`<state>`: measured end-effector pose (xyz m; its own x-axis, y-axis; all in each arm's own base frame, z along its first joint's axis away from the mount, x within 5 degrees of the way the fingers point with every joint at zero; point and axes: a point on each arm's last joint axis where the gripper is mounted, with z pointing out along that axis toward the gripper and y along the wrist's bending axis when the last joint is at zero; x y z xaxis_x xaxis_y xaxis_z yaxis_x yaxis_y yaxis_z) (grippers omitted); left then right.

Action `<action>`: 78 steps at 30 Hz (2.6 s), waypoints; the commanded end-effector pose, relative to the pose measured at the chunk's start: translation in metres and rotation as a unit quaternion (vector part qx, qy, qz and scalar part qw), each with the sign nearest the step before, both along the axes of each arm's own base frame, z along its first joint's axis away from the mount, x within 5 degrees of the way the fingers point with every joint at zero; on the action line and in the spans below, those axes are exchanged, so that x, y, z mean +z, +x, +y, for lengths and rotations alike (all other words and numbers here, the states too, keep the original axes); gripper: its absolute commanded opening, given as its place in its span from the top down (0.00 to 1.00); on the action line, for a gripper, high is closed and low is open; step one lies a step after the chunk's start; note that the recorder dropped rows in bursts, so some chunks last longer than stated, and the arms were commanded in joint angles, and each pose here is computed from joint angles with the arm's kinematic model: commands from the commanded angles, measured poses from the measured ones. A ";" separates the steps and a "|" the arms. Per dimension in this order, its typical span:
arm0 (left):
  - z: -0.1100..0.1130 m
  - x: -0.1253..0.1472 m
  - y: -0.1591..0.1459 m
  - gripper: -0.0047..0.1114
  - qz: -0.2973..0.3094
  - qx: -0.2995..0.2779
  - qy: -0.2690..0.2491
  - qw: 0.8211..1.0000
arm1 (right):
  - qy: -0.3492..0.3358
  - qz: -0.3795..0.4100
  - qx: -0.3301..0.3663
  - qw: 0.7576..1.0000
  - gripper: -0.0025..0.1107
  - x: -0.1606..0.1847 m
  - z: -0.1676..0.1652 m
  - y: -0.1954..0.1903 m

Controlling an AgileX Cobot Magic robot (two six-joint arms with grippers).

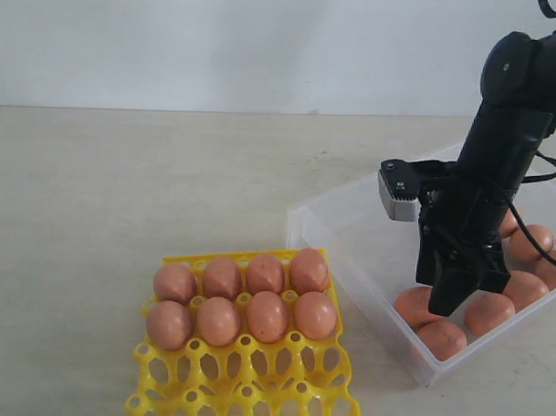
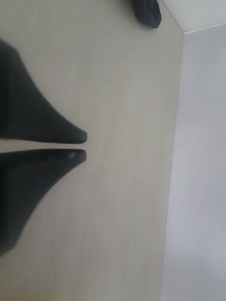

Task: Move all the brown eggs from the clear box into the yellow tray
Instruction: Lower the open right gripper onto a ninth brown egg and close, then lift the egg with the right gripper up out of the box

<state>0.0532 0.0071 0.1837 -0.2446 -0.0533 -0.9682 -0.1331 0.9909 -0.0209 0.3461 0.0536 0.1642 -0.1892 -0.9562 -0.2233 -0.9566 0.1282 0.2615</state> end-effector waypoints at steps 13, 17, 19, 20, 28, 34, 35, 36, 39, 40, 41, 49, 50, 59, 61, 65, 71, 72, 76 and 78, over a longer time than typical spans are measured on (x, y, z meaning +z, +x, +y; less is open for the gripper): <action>0.000 -0.001 0.000 0.92 -0.001 -0.002 0.002 1.000 | 0.003 -0.035 0.009 0.999 0.57 0.000 0.000 0.005; 0.000 -0.001 0.000 0.92 -0.001 -0.002 0.002 1.000 | 0.002 -0.044 0.007 0.999 0.57 -0.001 0.000 0.007; 0.000 -0.001 0.000 0.92 -0.001 -0.002 0.002 1.000 | 0.002 -0.044 0.007 0.999 0.57 -0.001 0.000 0.007; 0.000 -0.001 0.000 0.92 -0.001 -0.002 0.002 1.000 | 0.002 -0.044 0.007 0.999 0.57 -0.001 0.000 0.007; 0.000 -0.001 0.000 0.92 -0.001 -0.002 0.002 1.000 | 0.003 -0.035 0.009 0.999 0.57 0.000 0.000 0.005; 0.000 -0.001 0.000 0.92 -0.001 -0.002 0.002 1.000 | 0.006 -0.031 0.006 0.999 0.57 -0.003 0.001 0.005; 0.000 -0.001 0.000 0.92 -0.001 -0.002 0.002 1.000 | 0.008 -0.025 0.005 1.000 0.57 -0.006 0.001 0.005; 0.000 -0.001 0.000 0.92 -0.001 -0.002 0.002 1.000 | 0.010 -0.016 0.004 1.000 0.57 -0.011 0.002 0.005; 0.000 -0.001 0.000 0.92 -0.001 -0.002 0.002 1.000 | 0.012 0.007 0.003 1.000 0.57 -0.023 0.003 0.006; 0.000 -0.001 0.000 0.92 -0.001 -0.002 0.002 1.000 | 0.010 0.014 0.002 1.000 0.57 -0.028 0.002 0.006; 0.000 -0.001 0.000 0.92 -0.001 -0.002 0.002 1.000 | 0.008 0.021 -0.001 1.000 0.57 -0.032 0.002 0.006; 0.000 -0.001 0.000 0.92 -0.001 -0.002 0.002 1.000 | 0.003 0.035 -0.006 0.999 0.57 -0.050 0.002 0.008; 0.000 -0.001 0.000 0.92 -0.001 -0.002 0.002 1.000 | 0.002 0.032 -0.008 0.999 0.58 -0.052 0.002 0.009; 0.000 -0.001 0.000 0.92 -0.001 -0.002 0.002 1.000 | -0.014 0.037 -0.088 0.995 0.98 -0.052 0.003 0.012; 0.000 -0.001 0.000 0.92 -0.001 -0.002 0.002 1.000 | -0.022 0.032 -0.147 0.988 0.98 -0.053 0.003 0.015; 0.000 -0.001 0.000 0.92 -0.001 -0.002 0.002 1.000 | -0.033 0.009 -0.270 0.962 0.98 -0.046 0.002 0.024; 0.000 -0.001 0.000 0.92 -0.001 -0.002 0.002 1.000 | 0.018 -0.021 -0.313 0.949 0.98 -0.017 0.009 0.028; 0.000 -0.001 0.000 0.92 -0.001 -0.002 0.002 1.000 | 0.029 -0.026 -0.321 0.946 0.98 -0.013 0.010 0.028; 0.000 -0.001 0.000 0.92 -0.001 -0.002 0.002 1.000 | 0.080 -0.042 -0.373 0.923 0.98 0.006 0.016 0.033; 0.000 -0.001 0.000 0.92 -0.001 -0.002 0.002 1.000 | 0.096 -0.043 -0.396 0.912 0.98 0.010 0.018 0.034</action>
<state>0.0532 0.0071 0.1837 -0.2446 -0.0533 -0.9682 -0.1331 0.9909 -0.0209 0.3789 0.0698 0.1637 -0.7533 -0.5424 -0.3720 -0.6462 0.7157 0.2649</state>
